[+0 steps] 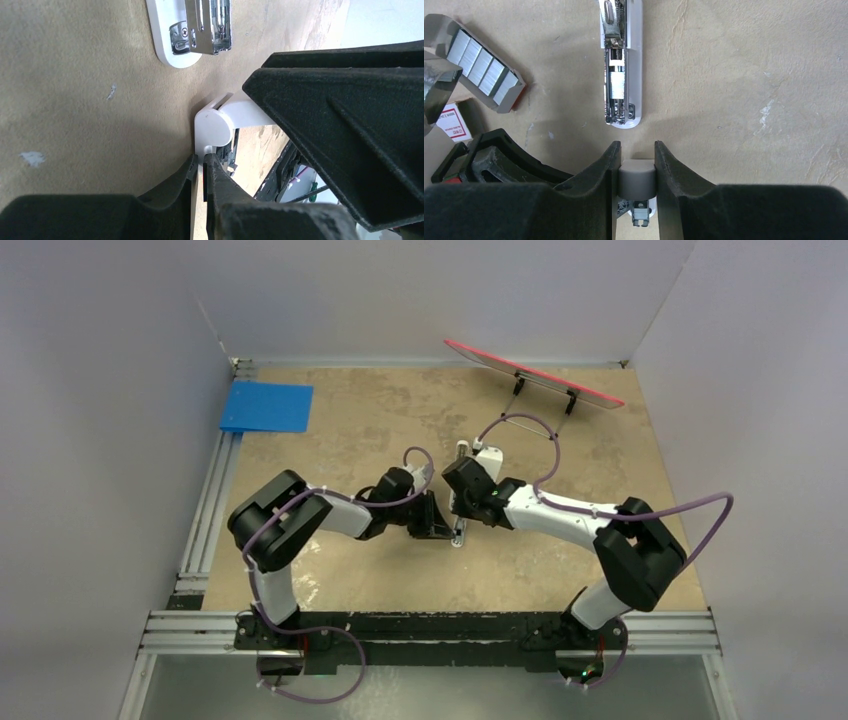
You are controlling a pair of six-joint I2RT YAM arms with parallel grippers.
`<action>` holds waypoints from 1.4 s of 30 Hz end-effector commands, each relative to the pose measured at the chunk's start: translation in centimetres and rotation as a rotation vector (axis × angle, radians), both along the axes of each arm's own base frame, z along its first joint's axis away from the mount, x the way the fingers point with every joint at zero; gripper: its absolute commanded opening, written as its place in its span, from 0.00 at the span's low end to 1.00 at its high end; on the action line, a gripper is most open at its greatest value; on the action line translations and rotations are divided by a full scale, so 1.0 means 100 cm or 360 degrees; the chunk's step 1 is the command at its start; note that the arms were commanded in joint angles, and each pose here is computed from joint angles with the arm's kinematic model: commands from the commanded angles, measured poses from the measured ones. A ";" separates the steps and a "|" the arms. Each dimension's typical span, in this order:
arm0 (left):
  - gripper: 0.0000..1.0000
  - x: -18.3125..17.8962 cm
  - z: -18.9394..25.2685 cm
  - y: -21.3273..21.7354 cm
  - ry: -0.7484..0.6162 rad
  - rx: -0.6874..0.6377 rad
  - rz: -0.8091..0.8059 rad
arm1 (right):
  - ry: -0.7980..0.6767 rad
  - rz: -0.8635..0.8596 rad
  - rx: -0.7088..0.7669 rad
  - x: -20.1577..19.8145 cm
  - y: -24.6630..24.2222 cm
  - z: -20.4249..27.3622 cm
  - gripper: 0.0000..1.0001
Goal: Load the staples into the stapler
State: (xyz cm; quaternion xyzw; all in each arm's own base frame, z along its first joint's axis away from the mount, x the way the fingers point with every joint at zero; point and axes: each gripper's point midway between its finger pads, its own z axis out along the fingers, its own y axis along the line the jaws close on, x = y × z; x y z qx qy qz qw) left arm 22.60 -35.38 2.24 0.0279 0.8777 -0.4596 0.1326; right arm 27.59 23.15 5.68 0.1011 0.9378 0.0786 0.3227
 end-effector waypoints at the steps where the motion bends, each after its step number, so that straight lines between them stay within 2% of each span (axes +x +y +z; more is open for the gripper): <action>1: 0.06 -0.003 -0.020 0.001 0.0096 0.0099 0.0009 | -0.0031 0.0000 0.0096 -0.005 0.015 0.012 0.19; 10: 0.03 -0.006 -0.041 0.010 0.0213 0.0260 0.0046 | 0.0072 0.0016 0.0019 -0.042 0.016 0.002 0.16; 17: 0.03 -0.007 -0.048 0.010 0.0242 0.0279 0.0024 | 0.0177 0.0045 -0.0047 -0.078 0.026 -0.012 0.15; 31: 0.03 -0.009 -0.047 0.008 0.0293 0.0239 -0.0001 | 0.0183 -0.0030 -0.0043 -0.092 0.019 -0.041 0.14; 35: 0.04 -0.011 -0.044 0.007 0.0304 0.0219 -0.0015 | 0.0148 -0.0075 -0.0049 -0.088 0.016 -0.032 0.29; 39: 0.06 -0.011 -0.042 0.006 0.0315 0.0204 -0.0016 | 0.0136 -0.0126 -0.0034 -0.088 0.012 -0.010 0.50; 42: 0.07 -0.009 -0.040 0.006 0.0296 0.0211 -0.0008 | 0.0103 -0.0147 -0.0058 -0.085 0.007 0.001 0.58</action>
